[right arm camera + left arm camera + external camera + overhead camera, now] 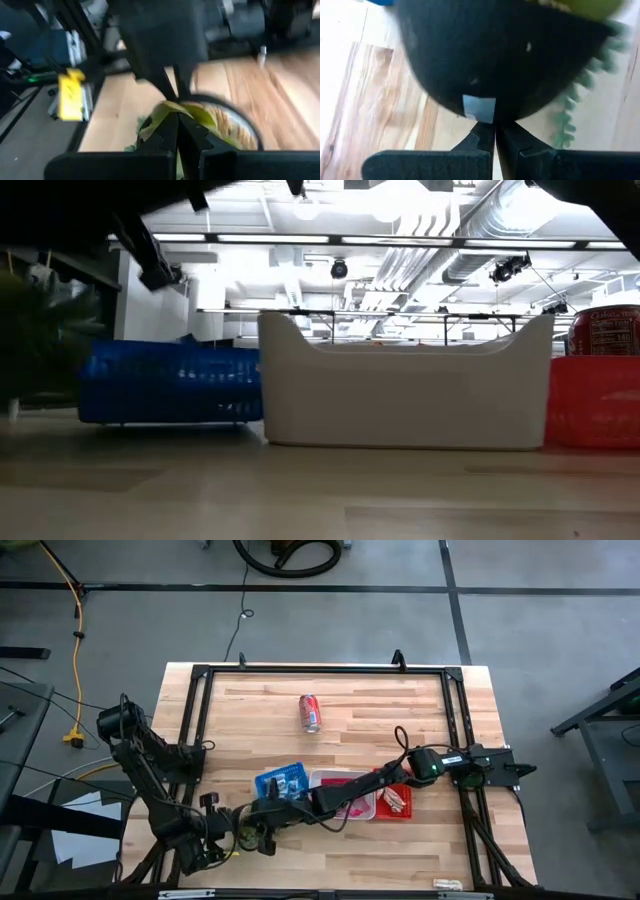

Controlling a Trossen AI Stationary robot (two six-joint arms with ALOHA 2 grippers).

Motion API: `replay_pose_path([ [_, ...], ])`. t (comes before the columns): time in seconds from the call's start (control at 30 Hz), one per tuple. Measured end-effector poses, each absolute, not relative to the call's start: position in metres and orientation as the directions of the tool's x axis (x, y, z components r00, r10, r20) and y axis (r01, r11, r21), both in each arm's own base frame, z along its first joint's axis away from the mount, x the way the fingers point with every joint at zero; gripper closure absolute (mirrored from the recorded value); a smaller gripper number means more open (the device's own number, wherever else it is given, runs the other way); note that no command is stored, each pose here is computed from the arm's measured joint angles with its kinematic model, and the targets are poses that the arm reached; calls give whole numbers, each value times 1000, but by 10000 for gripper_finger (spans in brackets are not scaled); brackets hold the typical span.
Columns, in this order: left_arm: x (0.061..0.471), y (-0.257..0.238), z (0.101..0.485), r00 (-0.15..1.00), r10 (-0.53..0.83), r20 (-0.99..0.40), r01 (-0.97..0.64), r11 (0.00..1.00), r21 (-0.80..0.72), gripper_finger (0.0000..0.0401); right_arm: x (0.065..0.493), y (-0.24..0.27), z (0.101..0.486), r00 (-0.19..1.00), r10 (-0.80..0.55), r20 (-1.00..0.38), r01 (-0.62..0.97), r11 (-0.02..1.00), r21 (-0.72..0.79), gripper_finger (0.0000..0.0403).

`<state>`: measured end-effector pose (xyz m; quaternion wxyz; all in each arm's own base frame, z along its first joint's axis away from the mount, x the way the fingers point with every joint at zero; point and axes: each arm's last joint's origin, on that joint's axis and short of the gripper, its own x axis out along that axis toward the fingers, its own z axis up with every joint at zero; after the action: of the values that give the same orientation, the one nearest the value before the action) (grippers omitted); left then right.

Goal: Sort candy
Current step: Adjust the flower pot on the table

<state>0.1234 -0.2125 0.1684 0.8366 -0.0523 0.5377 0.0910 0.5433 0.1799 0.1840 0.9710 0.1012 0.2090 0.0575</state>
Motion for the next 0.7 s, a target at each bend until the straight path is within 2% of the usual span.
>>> replay_pose_path([
  [0.2, 122, -212, 168, 358, 84, -930, -229, 973, 0, 401, 548, 176, 201, 927, 154, -343, -92, 977, 190, 403],
  [0.43, 113, -209, 171, 196, 54, -979, -233, 972, 7, 401, 549, 165, 199, 914, 129, -385, -64, 982, 176, 403],
  [0.5, 109, -210, 179, 198, 39, -979, -236, 972, -9, 401, 547, 165, 201, 906, 135, -402, -73, 983, 166, 403],
  [0.6, 99, -212, 190, 233, -6, -973, -220, 974, -58, 401, 545, 168, 203, 882, 215, -419, -155, 973, 173, 403],
  [0.7, 88, -217, 194, 246, -35, -969, -215, 973, -89, 401, 539, 176, 193, 822, 266, -504, -197, 963, 187, 403],
])
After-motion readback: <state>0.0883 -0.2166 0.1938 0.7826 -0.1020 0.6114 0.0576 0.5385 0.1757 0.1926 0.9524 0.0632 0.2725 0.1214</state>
